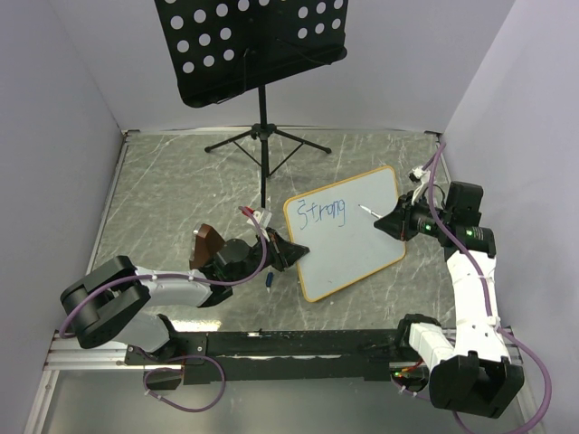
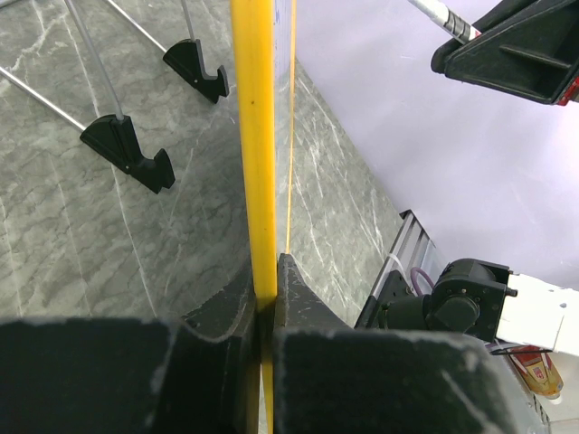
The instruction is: Write a sentence on the whiteboard
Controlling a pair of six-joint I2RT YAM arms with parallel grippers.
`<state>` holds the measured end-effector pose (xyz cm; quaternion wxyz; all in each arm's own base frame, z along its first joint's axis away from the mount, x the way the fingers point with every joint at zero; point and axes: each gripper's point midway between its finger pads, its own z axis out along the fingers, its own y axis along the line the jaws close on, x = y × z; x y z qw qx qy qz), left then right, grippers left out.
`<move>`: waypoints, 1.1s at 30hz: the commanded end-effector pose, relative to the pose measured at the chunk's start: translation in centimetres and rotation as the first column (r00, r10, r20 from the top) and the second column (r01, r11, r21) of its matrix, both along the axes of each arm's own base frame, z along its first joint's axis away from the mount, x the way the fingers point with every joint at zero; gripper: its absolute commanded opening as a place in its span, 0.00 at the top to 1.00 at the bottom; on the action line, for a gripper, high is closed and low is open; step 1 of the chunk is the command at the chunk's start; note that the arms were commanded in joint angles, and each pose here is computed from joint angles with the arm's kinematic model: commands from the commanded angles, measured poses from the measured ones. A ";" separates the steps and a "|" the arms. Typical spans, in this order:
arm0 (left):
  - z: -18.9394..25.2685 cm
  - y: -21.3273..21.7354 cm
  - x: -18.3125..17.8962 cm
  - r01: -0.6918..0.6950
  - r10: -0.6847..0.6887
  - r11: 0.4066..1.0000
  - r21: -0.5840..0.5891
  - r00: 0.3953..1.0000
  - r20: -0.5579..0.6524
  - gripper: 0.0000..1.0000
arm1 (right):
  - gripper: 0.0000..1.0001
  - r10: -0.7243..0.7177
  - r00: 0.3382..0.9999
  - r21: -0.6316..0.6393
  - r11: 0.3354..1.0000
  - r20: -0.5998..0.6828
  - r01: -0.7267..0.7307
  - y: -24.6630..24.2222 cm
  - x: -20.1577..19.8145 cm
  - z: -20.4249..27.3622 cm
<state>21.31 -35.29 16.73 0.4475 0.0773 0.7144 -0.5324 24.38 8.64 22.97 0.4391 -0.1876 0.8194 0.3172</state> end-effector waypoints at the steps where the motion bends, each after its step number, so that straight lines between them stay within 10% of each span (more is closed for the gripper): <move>1: 4.2 -0.3 -0.3 0.032 -0.021 0.995 -0.091 0.993 0.119 0.99 | 1.00 0.026 0.997 -0.008 1.000 0.076 -0.025 0.1 0.1 1.0; 33: 4.2 -0.1 -0.1 0.019 -0.007 0.995 -0.103 0.993 0.116 0.99 | 1.00 0.037 0.997 -0.077 0.997 0.070 -0.032 -0.5 0.0 0.0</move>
